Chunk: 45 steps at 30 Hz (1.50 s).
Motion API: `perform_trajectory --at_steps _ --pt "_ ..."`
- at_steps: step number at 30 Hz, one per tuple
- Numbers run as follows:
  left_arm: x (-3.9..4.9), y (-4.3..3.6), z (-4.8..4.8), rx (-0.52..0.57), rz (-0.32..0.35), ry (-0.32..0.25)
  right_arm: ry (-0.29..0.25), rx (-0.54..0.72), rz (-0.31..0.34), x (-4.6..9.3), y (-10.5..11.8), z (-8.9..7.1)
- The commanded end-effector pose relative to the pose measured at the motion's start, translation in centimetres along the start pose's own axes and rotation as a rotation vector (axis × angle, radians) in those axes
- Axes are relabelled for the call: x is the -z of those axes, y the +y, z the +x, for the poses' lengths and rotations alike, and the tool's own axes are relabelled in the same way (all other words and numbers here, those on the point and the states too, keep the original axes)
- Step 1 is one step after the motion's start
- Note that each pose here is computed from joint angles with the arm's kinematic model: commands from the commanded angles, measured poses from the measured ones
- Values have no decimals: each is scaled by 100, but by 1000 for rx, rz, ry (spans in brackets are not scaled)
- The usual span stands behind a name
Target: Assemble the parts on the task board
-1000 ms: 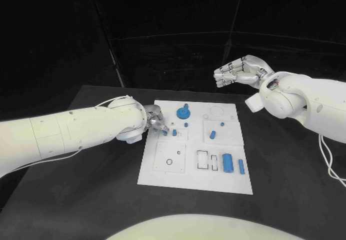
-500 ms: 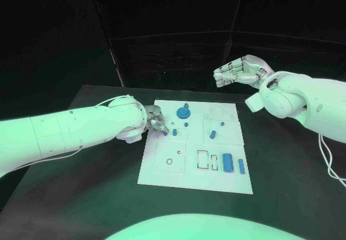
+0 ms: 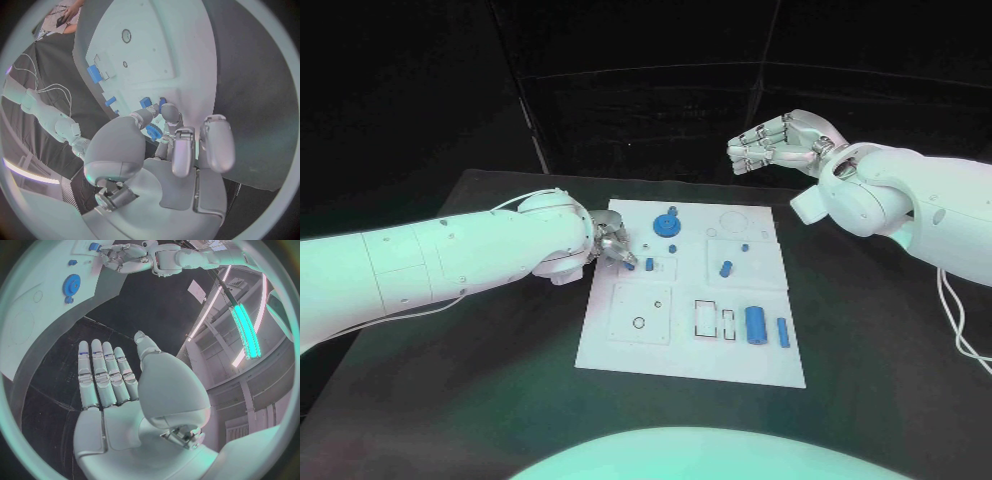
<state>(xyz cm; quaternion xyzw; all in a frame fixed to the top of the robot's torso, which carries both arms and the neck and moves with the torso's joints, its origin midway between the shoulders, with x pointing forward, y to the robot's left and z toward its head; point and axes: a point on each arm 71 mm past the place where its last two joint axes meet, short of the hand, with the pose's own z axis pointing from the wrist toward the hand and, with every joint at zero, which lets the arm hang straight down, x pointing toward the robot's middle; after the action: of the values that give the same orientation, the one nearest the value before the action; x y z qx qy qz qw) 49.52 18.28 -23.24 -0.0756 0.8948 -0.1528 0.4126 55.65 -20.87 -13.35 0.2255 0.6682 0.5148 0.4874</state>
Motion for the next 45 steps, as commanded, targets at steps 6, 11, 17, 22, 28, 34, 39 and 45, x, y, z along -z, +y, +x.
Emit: perform_trajectory --at_steps 6,11,17,22,28,34,39,45 --pt "-10 -2 39 -28 -8 37 8 -5 -10 -6 15 5" --pt "-10 -4 45 -32 -8 43 7 -5 -9 -6 12 2" --pt "-13 -5 45 -33 -8 45 7 -5 -9 -6 13 3" --pt "-21 -6 40 -32 -9 43 6 -4 -9 -4 12 0" --pt "-34 -3 30 -30 -12 38 6 -4 -10 -2 12 -1" --pt "-51 -2 19 -28 -16 34 6 -5 -10 -3 14 2" --pt "-60 -1 14 -29 -19 34 6 -4 -10 -3 14 1" --pt "-65 7 8 -28 -21 33 5 -4 -10 -2 13 0"
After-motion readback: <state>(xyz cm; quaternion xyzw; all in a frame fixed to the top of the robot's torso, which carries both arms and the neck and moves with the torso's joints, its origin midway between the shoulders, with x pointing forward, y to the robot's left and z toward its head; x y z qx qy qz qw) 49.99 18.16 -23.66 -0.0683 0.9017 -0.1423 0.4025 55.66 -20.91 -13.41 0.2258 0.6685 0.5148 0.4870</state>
